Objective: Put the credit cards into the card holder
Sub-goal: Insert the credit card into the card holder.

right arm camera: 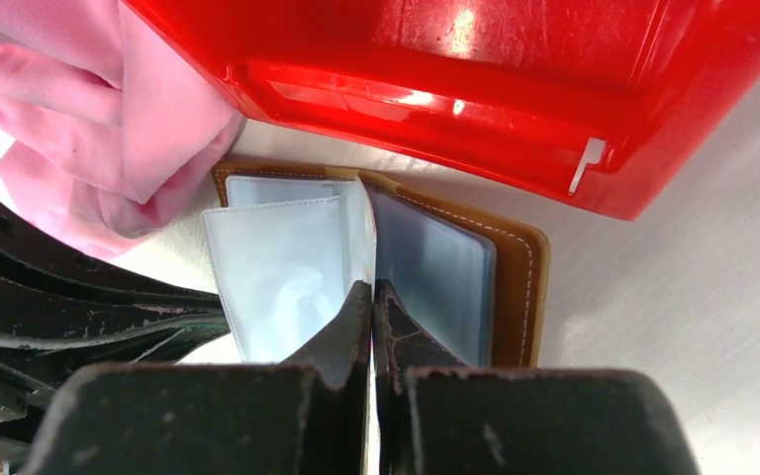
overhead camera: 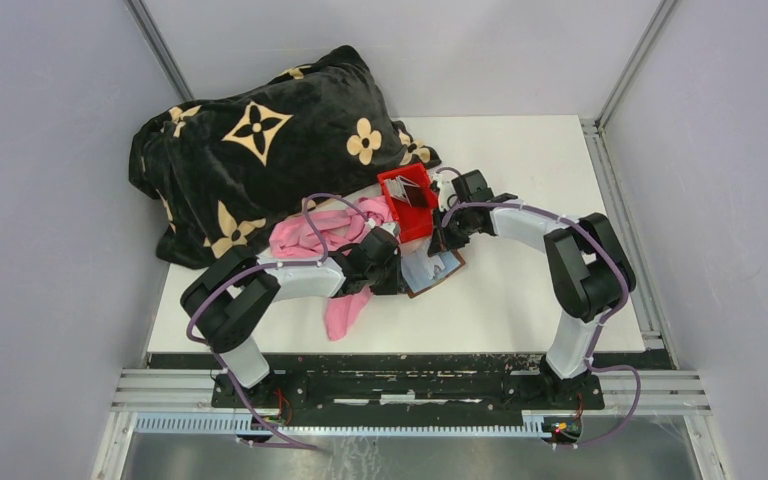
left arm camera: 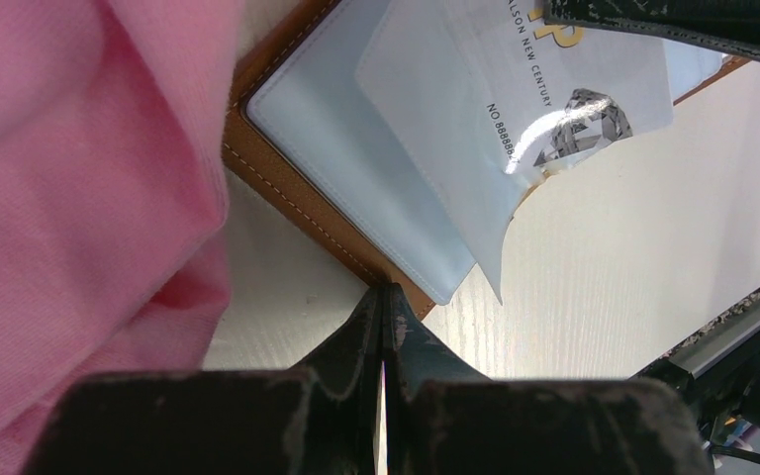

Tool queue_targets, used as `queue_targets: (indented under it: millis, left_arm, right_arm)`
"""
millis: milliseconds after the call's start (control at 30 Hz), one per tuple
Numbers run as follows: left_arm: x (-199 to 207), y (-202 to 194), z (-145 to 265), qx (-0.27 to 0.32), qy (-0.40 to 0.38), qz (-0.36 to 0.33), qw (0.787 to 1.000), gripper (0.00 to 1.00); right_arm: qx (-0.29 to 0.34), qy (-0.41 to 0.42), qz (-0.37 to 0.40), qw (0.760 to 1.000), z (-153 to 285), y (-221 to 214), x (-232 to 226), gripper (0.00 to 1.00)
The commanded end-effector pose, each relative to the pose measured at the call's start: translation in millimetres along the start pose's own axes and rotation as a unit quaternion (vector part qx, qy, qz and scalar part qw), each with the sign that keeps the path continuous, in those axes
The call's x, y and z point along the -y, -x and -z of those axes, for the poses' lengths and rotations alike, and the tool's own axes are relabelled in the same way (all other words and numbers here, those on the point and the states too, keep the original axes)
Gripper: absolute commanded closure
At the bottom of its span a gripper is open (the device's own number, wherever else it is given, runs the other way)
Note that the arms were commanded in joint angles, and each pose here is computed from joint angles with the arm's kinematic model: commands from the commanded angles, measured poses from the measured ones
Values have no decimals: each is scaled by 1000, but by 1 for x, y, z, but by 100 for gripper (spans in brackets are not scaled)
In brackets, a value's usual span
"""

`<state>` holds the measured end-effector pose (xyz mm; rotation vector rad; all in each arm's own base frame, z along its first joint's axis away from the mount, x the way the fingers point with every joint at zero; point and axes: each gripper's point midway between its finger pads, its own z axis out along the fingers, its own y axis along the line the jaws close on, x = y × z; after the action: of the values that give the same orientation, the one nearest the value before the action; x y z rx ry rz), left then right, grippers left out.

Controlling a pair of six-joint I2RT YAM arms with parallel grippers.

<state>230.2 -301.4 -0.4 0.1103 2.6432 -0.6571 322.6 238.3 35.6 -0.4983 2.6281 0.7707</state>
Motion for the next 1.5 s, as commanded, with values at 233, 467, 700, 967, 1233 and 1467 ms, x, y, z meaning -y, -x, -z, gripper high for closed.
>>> queue_targets:
  millis: [233,467,700,967,1233,1467]
  left_arm:
    - [-159,-97,20,-144,296,-4,944,97]
    - [-160,-81,17,-111,305,35,945,97]
    - [-151,-57,9,-89,302,51,948,97]
    - [-148,-42,-2,-92,306,51,946,97]
    - [-155,-32,-6,-101,316,52,942,97]
    - [-155,-25,-7,-108,316,44,941,97]
  right_arm:
    - [-59,25,-63,996,-4,-59,-5,99]
    - [-49,15,-82,995,4,-64,-6,99]
    - [-34,24,-85,995,7,-66,-10,99]
    - [-10,46,-84,995,2,-47,-17,99]
    - [12,46,-78,996,3,-22,-13,99]
    - [31,36,-90,995,0,-3,-1,99]
